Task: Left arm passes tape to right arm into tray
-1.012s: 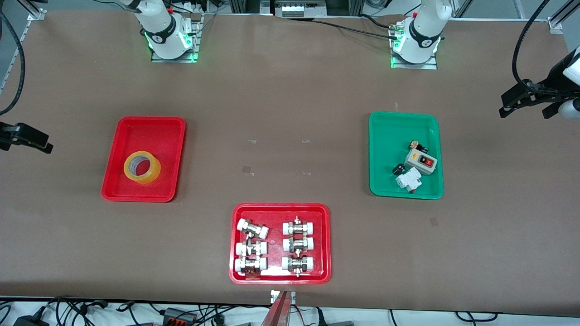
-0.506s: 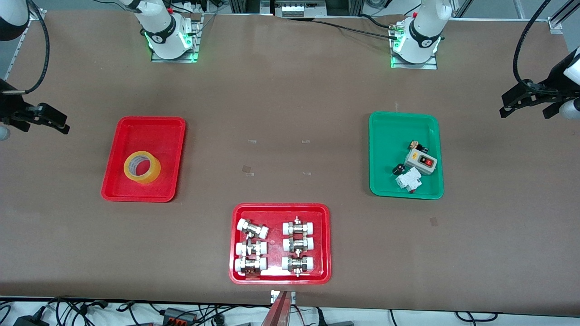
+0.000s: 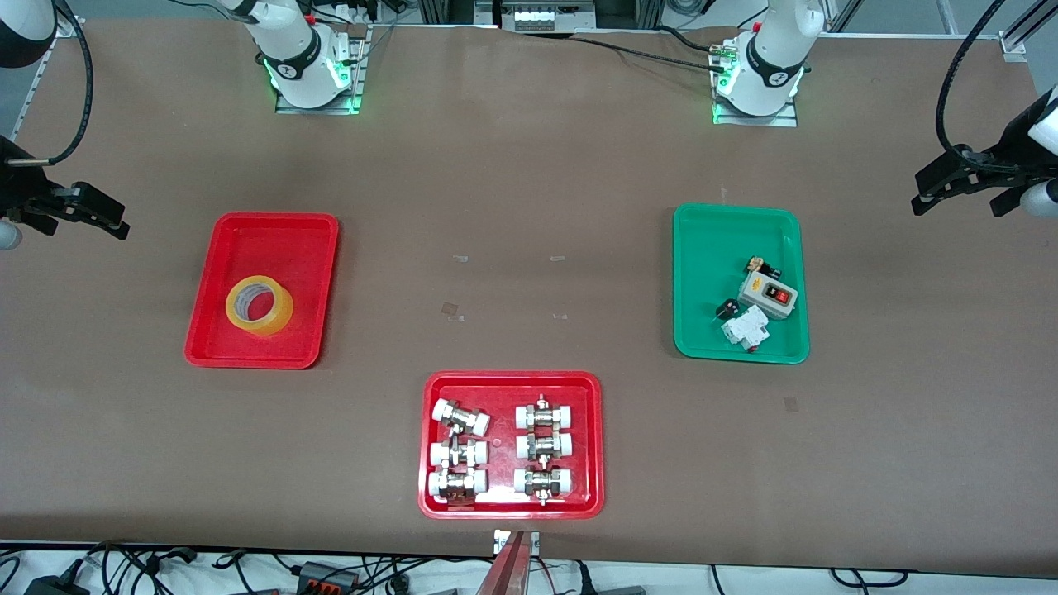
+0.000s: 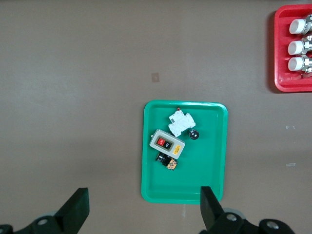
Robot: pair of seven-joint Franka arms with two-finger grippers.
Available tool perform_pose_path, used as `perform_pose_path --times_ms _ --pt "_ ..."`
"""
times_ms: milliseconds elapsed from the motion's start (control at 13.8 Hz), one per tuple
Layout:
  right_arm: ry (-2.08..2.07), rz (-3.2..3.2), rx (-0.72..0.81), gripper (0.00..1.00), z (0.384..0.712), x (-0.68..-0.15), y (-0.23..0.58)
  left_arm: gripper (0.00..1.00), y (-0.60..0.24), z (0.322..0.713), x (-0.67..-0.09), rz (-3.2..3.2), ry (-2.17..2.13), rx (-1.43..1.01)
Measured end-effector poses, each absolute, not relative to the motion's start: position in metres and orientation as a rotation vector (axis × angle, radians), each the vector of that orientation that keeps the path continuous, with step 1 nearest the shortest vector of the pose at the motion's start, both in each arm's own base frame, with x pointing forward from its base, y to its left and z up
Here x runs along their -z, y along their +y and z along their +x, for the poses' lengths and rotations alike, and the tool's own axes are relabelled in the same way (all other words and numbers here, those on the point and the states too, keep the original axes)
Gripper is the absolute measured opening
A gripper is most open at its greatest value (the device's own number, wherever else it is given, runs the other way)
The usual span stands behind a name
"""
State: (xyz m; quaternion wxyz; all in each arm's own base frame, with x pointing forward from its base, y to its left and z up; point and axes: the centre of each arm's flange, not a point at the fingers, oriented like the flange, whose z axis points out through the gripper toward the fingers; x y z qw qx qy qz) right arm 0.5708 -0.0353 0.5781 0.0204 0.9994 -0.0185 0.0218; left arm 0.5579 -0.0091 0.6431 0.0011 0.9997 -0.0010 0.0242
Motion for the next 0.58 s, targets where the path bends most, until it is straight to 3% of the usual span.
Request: perform_pose_path --times_ms 578 --pt "-0.041 3.103 -0.067 1.0 0.571 -0.578 -0.0286 1.0 -0.0091 0.5579 -0.6431 3.138 -0.003 -0.076"
